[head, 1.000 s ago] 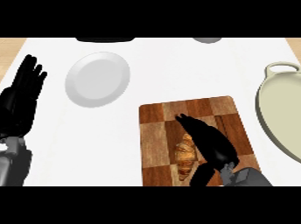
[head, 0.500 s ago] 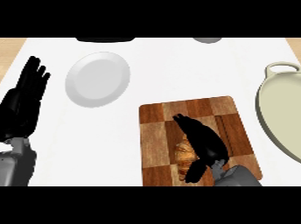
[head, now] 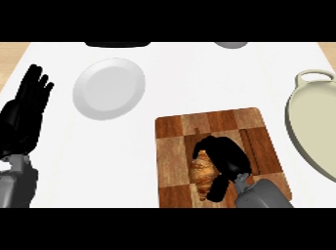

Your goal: Pick the croissant from the cutting board and place it in the pot

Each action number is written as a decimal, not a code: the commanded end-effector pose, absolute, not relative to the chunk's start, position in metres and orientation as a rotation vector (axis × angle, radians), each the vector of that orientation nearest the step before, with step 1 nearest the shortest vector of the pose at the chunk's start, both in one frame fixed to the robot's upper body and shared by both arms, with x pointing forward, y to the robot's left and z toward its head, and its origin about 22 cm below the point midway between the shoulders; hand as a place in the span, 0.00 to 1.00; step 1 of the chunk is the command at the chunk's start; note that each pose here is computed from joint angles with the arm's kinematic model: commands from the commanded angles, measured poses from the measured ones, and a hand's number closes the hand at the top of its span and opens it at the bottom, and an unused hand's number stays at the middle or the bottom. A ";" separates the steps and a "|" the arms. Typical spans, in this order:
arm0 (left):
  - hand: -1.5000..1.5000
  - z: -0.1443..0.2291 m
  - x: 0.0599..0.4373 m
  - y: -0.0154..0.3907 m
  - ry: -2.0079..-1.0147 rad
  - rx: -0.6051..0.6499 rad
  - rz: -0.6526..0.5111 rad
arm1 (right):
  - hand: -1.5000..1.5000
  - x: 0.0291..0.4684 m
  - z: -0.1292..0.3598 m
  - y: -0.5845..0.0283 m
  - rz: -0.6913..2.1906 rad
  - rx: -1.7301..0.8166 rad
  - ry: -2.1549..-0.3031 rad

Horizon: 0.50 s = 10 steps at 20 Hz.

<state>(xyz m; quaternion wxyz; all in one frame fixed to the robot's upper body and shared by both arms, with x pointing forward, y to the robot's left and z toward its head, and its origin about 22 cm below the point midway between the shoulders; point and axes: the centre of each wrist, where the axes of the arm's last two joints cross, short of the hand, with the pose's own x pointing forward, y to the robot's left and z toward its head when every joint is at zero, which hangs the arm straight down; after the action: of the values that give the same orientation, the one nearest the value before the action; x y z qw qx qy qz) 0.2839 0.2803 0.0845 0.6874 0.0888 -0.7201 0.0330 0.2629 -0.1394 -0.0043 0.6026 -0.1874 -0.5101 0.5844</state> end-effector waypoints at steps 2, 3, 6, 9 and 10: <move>0.50 0.092 0.283 0.289 -1.618 0.206 0.050 | 1.00 0.266 -0.005 -0.149 1.384 -0.416 -1.212; 0.50 0.095 0.281 0.288 -1.622 0.203 0.058 | 1.00 0.253 -0.015 -0.137 1.403 -0.412 -1.175; 0.50 0.071 0.278 0.271 -1.620 0.187 0.076 | 1.00 0.263 -0.026 -0.153 1.430 -0.416 -1.186; 0.50 0.094 0.274 0.293 -1.610 0.212 0.062 | 1.00 0.210 -0.010 -0.129 1.370 -0.424 -1.190; 0.50 0.083 0.289 0.282 -1.602 0.231 0.073 | 1.00 0.192 -0.006 -0.133 1.383 -0.417 -1.176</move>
<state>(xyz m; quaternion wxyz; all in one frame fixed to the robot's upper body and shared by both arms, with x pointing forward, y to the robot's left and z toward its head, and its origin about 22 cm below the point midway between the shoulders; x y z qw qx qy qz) 0.2810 0.2785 0.0834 0.6871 0.0943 -0.7198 0.0303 0.2349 -0.1346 -0.0090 0.5876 -0.1887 -0.5197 0.5908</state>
